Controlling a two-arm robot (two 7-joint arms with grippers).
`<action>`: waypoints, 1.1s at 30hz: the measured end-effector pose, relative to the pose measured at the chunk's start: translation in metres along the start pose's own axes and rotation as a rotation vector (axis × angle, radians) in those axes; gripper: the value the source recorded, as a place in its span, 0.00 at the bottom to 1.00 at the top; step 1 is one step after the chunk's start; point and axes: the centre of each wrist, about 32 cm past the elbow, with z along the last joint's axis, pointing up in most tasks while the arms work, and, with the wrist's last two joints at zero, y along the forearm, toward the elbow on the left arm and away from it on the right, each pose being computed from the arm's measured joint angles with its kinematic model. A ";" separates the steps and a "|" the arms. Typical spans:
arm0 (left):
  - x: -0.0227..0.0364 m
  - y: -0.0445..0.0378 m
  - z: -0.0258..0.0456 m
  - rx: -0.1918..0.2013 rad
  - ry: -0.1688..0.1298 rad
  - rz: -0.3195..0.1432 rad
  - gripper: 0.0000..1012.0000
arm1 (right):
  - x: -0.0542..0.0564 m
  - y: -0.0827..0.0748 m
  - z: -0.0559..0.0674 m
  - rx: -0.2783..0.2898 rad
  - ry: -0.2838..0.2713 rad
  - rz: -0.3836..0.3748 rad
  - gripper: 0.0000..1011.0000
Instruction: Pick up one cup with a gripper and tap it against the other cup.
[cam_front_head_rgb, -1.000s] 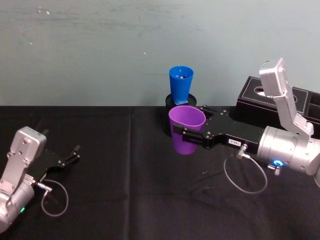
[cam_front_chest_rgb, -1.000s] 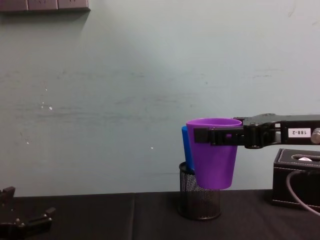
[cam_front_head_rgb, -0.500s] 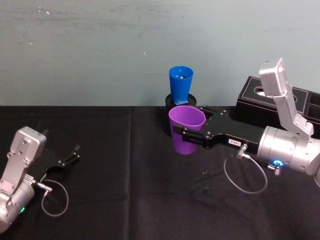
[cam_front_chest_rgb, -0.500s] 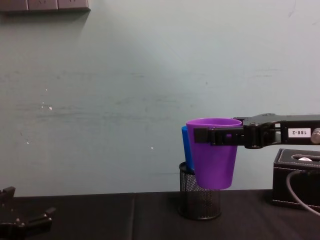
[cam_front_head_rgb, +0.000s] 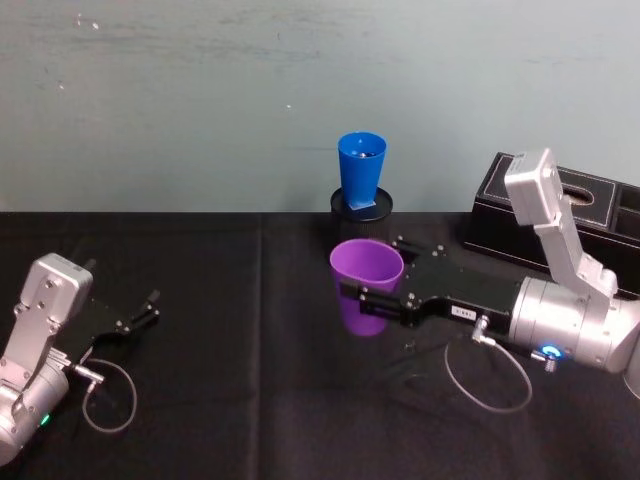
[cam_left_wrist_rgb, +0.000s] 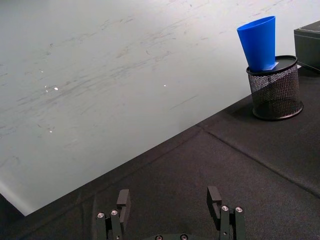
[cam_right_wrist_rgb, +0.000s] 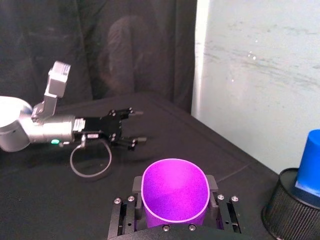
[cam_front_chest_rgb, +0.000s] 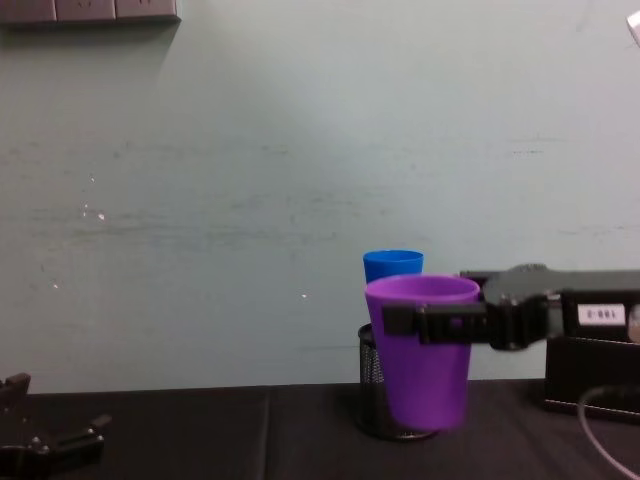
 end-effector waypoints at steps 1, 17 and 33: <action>0.0000 0.0000 0.0000 0.000 0.000 0.000 0.99 | -0.001 -0.001 -0.001 -0.002 -0.002 0.002 0.72; 0.0000 0.0000 0.0000 0.000 0.000 0.000 0.99 | -0.021 -0.019 -0.044 -0.019 -0.001 -0.006 0.72; 0.0000 0.0000 0.0000 0.000 0.000 0.000 0.99 | -0.034 -0.015 -0.071 -0.017 -0.059 -0.078 0.72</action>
